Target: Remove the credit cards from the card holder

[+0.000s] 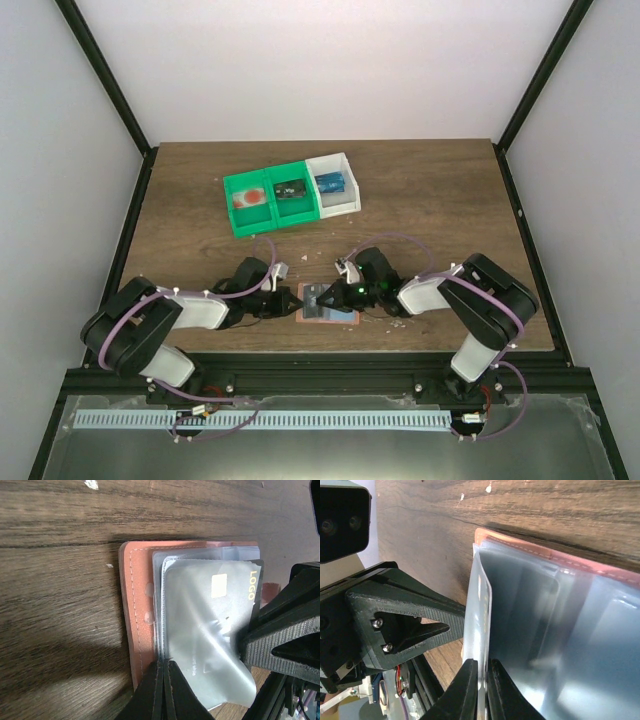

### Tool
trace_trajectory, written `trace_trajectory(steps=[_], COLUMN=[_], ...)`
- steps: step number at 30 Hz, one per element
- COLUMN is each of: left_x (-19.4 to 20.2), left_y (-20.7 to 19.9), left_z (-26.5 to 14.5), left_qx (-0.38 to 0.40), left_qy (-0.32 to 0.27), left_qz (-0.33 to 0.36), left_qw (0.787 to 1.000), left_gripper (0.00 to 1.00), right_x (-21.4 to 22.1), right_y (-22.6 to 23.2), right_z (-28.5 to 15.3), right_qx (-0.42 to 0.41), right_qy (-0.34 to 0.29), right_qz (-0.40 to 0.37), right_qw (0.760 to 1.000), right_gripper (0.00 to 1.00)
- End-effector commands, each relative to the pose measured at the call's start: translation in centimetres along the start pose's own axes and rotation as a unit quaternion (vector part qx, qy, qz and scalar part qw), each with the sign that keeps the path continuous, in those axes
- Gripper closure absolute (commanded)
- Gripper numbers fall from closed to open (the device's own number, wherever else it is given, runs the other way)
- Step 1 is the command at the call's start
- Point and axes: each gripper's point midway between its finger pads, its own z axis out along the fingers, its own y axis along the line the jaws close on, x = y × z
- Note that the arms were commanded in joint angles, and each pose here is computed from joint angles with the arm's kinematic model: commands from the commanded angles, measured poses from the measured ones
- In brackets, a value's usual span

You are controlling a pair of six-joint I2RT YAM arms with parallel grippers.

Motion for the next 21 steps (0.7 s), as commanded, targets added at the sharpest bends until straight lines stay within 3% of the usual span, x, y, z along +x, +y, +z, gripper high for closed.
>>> trace_trajectory(steps=[1, 21], left_x=[1.41, 1.49], left_y=[2.37, 2.66], left_z=[0.33, 0.48], left_qx=[-0.041, -0.047], left_qy=[0.019, 0.021], left_qz=[-0.014, -0.015], left_qw=[0.999, 0.999], left_gripper=[1.00, 1.00], right_x=[-0.12, -0.53], right_y=[0.37, -0.28], right_z=[-0.20, -1.13], right_qx=[-0.018, -0.012], right_qy=[0.001, -0.014], right_qz=[0.002, 0.014], right_qw=[1.000, 1.000], right_gripper=[0.91, 0.91])
